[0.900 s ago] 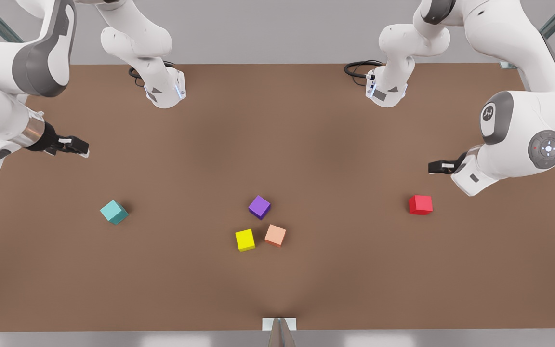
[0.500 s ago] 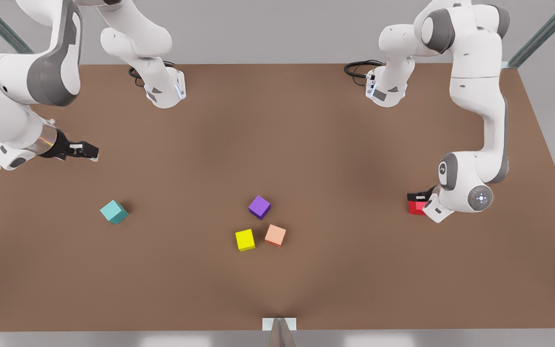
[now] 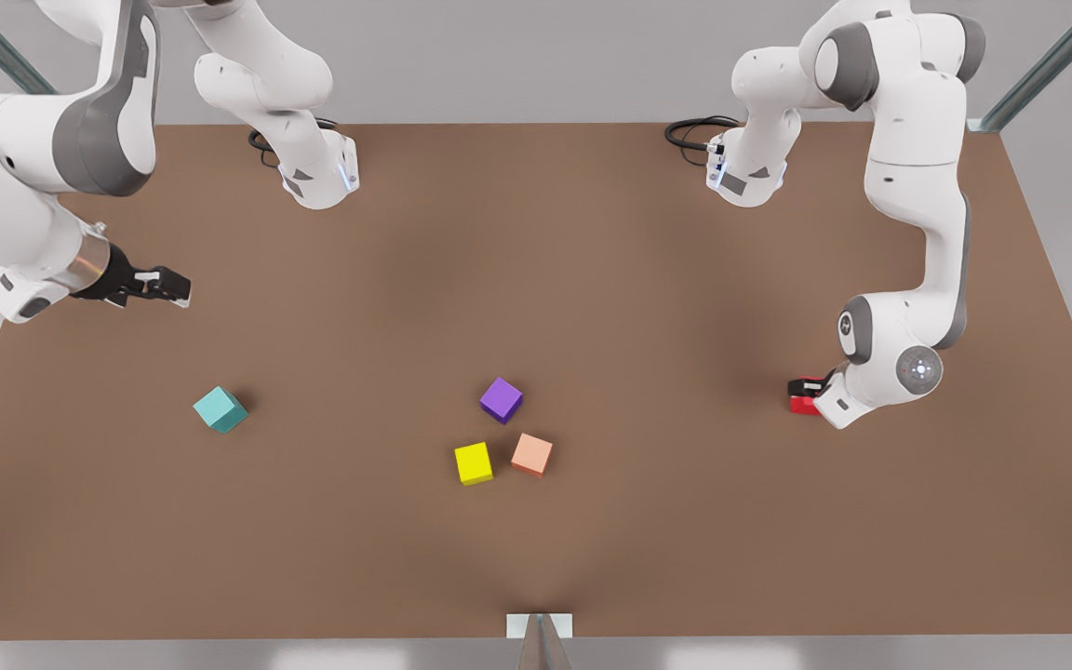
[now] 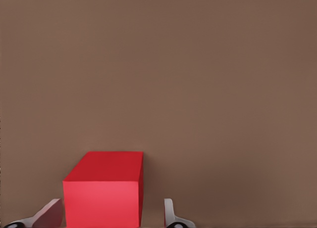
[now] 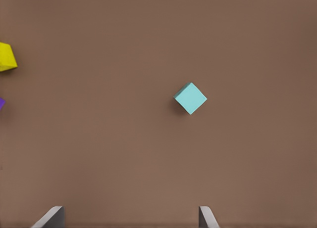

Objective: Pick up red wooden cube and pass to hand red wooden cube and place in blue wooden cube

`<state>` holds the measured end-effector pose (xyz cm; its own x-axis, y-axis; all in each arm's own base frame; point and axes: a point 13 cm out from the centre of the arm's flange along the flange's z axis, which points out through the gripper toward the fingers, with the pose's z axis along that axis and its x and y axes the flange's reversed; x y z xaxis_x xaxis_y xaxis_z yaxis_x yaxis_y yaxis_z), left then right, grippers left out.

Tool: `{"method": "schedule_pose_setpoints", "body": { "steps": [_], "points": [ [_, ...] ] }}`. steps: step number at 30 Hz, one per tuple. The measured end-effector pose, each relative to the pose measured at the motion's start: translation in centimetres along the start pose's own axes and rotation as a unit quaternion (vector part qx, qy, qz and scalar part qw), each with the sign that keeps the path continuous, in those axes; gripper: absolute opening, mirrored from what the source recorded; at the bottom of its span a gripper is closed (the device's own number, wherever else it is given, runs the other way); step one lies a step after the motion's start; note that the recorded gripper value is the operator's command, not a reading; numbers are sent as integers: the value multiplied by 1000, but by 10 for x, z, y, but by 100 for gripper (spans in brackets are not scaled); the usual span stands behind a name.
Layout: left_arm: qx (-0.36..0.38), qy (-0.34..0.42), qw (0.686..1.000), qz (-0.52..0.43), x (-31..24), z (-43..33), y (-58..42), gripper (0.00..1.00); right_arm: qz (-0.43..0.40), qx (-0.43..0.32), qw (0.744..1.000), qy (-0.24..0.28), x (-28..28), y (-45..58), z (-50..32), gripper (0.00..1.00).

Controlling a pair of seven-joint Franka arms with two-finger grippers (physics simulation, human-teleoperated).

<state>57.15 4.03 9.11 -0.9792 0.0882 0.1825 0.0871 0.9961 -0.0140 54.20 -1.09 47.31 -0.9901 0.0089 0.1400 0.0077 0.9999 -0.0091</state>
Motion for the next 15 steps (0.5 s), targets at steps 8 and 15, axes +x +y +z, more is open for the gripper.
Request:
{"method": "schedule_pose_setpoints", "body": {
  "steps": [8,15],
  "points": [
    [0,-4,1000,10,-3,19,17,100,-2,-2,1000,7,1,-3,7,100],
    [0,-1,1000,8,-5,47,19,97,-7,-3,1000,13,0,-1,14,100]
  ]
}}
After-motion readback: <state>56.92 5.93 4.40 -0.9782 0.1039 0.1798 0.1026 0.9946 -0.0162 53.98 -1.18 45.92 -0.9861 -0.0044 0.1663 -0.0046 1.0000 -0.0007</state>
